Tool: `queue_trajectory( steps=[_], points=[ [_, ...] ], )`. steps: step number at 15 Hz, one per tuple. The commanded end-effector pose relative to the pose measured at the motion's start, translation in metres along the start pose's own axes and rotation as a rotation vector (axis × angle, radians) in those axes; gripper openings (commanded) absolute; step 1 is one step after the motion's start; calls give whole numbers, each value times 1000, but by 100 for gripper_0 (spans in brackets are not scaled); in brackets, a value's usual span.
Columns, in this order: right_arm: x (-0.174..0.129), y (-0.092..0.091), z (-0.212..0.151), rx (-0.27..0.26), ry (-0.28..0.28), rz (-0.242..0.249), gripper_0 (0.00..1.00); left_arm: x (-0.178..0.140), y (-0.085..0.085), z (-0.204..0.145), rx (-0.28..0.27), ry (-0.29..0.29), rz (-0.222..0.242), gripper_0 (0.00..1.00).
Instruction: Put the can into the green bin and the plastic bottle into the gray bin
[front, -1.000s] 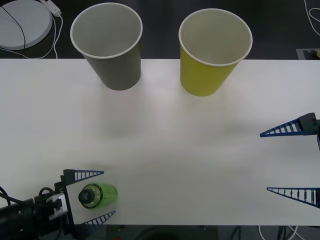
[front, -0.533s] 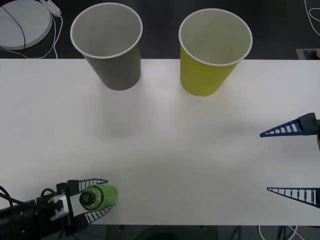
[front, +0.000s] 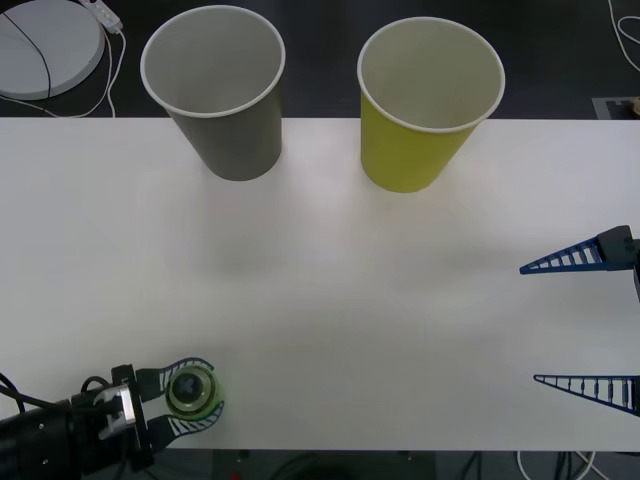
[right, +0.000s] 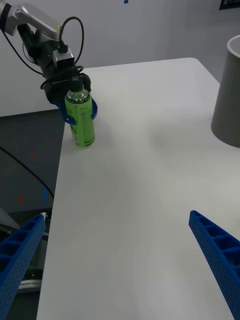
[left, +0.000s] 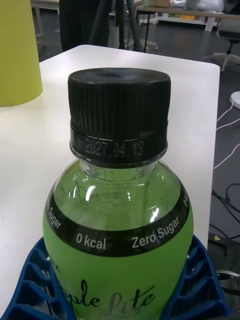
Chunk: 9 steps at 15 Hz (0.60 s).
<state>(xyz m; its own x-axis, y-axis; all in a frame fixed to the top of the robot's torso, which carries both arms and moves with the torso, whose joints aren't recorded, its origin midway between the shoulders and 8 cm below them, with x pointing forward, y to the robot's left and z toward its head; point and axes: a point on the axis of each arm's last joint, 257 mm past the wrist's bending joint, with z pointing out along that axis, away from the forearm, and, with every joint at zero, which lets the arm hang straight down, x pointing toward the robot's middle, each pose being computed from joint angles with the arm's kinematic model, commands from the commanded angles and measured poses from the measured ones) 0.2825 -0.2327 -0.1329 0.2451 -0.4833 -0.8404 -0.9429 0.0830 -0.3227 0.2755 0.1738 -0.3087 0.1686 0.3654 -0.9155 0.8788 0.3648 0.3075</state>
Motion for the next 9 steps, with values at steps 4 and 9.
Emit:
queue_trajectory(
  steps=[4, 9],
  points=[
    [0, 0, 0, 0, 0, 0, 100, -7, 8, -7, -4, 31, -22, 0],
    [0, 0, 0, 0, 0, 0, 100, -23, 21, -29, -23, 122, -41, 0]
  ],
)
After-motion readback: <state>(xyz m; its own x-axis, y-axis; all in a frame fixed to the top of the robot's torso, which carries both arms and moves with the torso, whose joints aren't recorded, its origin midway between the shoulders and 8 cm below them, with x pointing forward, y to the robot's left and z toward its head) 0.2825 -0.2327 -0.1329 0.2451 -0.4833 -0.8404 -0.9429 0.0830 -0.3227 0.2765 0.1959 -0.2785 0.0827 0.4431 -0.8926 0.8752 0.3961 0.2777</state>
